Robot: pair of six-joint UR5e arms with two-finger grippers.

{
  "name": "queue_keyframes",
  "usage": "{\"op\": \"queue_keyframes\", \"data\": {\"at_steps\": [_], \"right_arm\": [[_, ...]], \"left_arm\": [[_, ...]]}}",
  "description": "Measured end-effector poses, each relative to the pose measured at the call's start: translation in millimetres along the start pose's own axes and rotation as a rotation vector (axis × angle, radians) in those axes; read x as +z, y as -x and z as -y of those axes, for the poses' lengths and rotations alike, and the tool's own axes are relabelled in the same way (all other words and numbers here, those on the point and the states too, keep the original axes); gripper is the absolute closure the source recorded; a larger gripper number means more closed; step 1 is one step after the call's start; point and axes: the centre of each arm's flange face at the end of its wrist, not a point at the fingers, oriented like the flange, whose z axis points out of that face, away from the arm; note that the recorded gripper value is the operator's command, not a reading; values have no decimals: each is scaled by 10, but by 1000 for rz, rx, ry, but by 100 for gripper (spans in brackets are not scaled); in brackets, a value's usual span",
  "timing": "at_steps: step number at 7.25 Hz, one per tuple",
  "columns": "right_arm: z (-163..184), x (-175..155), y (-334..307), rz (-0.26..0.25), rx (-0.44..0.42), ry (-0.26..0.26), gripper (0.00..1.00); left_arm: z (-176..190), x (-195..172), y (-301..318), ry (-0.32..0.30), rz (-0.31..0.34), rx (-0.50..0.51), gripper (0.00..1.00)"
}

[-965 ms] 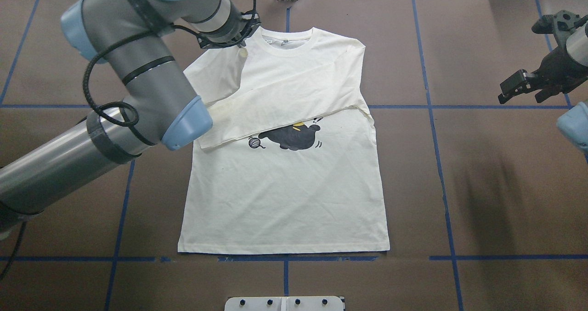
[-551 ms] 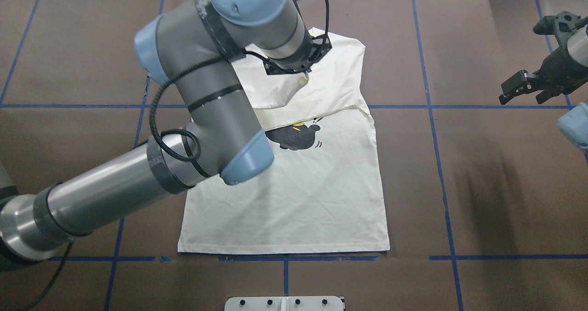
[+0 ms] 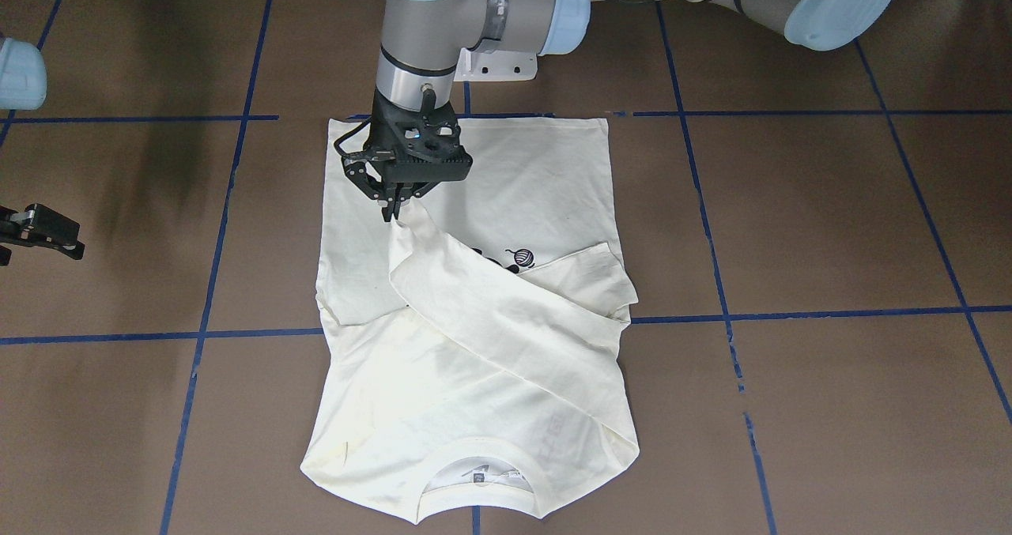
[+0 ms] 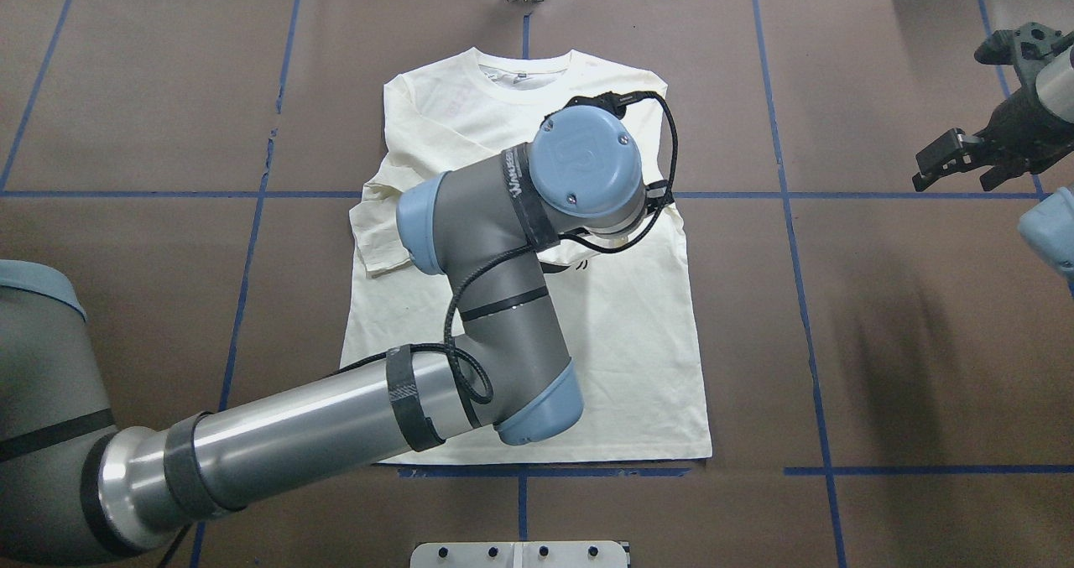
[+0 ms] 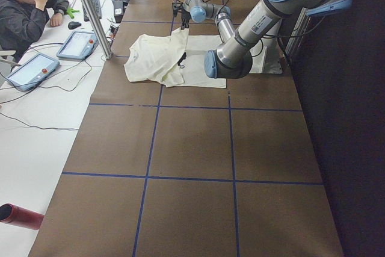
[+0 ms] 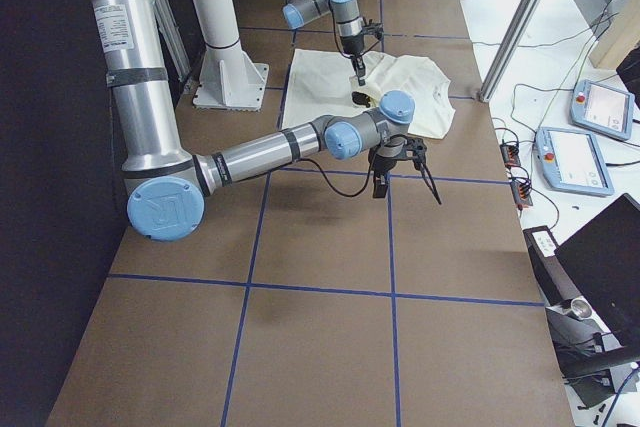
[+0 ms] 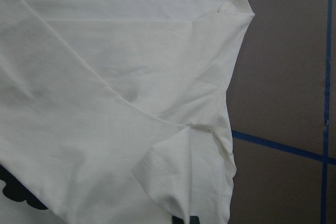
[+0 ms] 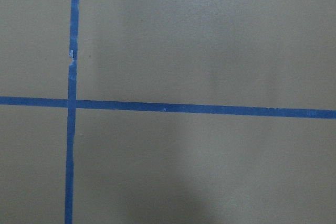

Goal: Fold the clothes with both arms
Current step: 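Fold the held sleeve across the shirt front with the left gripper and release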

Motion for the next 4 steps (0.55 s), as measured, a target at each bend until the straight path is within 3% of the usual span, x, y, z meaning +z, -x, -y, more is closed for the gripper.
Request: {"op": "queue_keyframes", "data": {"at_steps": [1, 2, 4], "right_arm": [[5, 5, -1, 1, 1, 1, 0], [10, 1, 14, 5, 1, 2, 0], [29, -17, 64, 14, -5, 1, 0]], "left_arm": [[-225, 234, -162, 7, 11, -24, 2], [-443, 428, -324, 12, 5, -31, 0], [-615, 574, -376, -7, -20, 58, 0]]}}
